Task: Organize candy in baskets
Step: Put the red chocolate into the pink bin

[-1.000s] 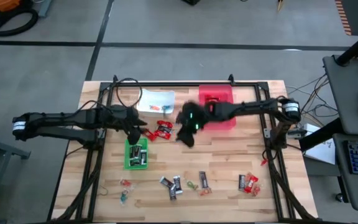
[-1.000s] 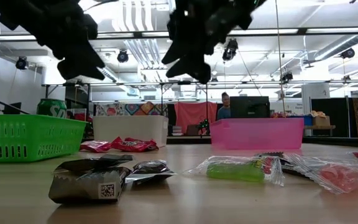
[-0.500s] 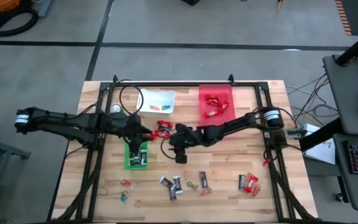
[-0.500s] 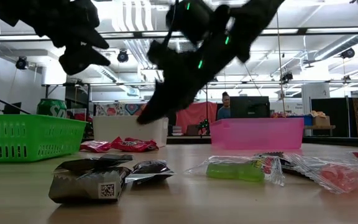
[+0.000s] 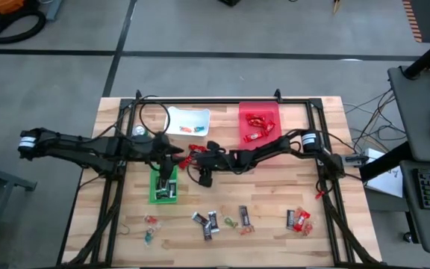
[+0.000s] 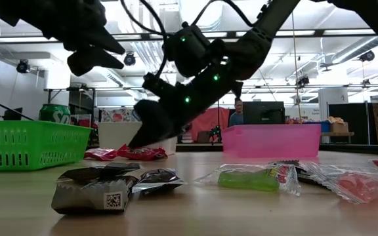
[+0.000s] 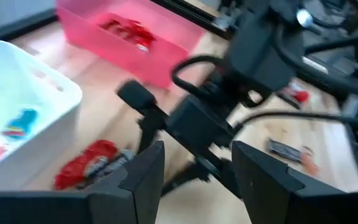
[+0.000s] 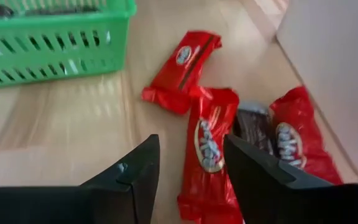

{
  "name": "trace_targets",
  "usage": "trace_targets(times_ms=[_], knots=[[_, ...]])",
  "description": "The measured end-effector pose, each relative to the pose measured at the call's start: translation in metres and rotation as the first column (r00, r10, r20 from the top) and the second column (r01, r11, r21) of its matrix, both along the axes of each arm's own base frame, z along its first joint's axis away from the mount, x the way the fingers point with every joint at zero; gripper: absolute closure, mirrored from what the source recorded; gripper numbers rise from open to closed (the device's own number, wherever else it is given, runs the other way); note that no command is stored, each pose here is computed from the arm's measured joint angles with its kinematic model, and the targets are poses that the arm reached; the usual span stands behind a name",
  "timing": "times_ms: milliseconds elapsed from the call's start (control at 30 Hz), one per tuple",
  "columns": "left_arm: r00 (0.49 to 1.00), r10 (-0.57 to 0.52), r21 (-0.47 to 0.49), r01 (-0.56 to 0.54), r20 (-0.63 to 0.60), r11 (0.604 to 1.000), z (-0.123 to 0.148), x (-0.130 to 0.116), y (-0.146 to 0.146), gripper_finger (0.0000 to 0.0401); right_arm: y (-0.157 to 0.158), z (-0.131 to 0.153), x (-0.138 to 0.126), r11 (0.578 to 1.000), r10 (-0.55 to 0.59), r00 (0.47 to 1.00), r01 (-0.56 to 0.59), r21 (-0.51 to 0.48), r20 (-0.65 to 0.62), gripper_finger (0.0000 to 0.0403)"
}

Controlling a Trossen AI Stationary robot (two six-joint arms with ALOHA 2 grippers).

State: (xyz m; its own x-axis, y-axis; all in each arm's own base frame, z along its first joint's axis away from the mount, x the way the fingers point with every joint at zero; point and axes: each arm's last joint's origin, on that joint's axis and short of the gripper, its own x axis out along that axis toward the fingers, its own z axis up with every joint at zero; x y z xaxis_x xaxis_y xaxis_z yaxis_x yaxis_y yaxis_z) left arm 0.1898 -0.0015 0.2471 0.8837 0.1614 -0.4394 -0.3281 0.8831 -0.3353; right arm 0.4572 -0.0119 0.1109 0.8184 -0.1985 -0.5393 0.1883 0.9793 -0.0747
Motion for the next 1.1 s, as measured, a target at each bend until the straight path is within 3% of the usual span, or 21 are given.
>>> trace_targets(times_ms=[433,800,1100], knots=[[0.998,0.051,0.034,-0.049,-0.047,0.998,-0.010,0.010,0.001,0.0230,-0.004,-0.025,0.000,0.999,-0.042,0.998,0.042,-0.002,-0.053,0.0252],[0.998,-0.002,0.140,0.010,-0.056,0.990,0.000,0.027,0.001,0.0230,-0.005,-0.026,0.000,0.999,-0.046,0.997,0.048,0.017,-0.061,0.0354],[0.994,-0.064,0.262,0.086,-0.091,0.961,0.005,0.031,0.000,0.0230,0.002,0.008,-0.011,0.988,0.092,0.992,-0.080,0.130,-0.083,0.0367]])
